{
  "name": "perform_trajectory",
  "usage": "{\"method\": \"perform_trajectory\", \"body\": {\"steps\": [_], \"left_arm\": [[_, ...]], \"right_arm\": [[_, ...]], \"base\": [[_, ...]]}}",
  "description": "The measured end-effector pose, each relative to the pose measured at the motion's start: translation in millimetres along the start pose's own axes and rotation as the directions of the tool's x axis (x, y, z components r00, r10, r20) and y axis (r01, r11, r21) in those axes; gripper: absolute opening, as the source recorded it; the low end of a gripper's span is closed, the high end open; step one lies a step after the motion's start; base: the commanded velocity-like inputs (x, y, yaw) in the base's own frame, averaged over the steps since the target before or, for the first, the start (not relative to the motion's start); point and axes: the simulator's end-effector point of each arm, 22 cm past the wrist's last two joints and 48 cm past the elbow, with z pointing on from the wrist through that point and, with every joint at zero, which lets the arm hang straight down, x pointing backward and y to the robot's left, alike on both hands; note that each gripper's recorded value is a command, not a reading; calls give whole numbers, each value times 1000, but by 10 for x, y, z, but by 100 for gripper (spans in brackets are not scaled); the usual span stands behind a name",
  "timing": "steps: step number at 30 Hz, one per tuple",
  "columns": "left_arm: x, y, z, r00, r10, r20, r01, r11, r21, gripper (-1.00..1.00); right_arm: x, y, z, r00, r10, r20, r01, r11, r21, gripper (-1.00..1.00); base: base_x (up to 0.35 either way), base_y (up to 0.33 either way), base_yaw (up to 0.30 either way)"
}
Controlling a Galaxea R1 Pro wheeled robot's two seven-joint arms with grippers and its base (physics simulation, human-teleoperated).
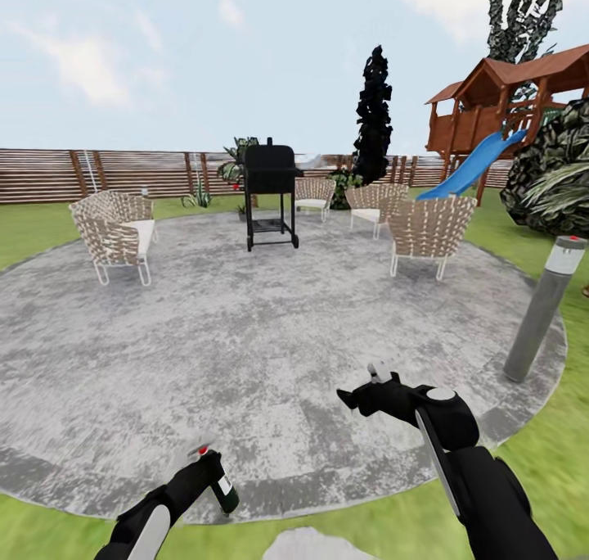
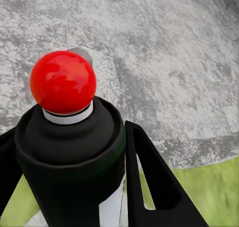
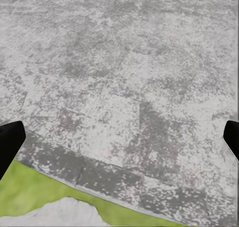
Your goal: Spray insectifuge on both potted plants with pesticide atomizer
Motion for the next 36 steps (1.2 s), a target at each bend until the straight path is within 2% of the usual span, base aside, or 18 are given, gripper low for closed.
{"method": "perform_trajectory", "body": {"steps": [17, 20, 23, 32, 36], "left_arm": [[2, -4, 1, 1000, 0, 0, 0, 1000, 1, -100], [3, -3, 1, 1000, 0, -1, 0, 1000, 1, -100], [1, 2, 0, 1000, 1, -1, -1, 1000, 0, -100], [-19, -21, -4, 1000, 3, 4, -3, 1000, 7, -100], [-8, -12, -2, 1000, 2, 1, -2, 1000, 5, -100]], "right_arm": [[1, -41, -17, 1000, 2, 1, -2, 1000, 1, 100], [21, -211, -61, 1000, -5, 7, 5, 1000, 29, 100], [-6, -249, -86, 1000, -10, 16, 10, 999, 39, 100], [-118, -176, -104, 996, -48, 72, 46, 998, 30, 100], [2, -51, -97, 997, -51, 62, 52, 999, -16, 100]], "base": [[342, 0, 0], [342, 0, 0], [342, 0, 0], [342, 0, 0], [342, 0, 0]]}}
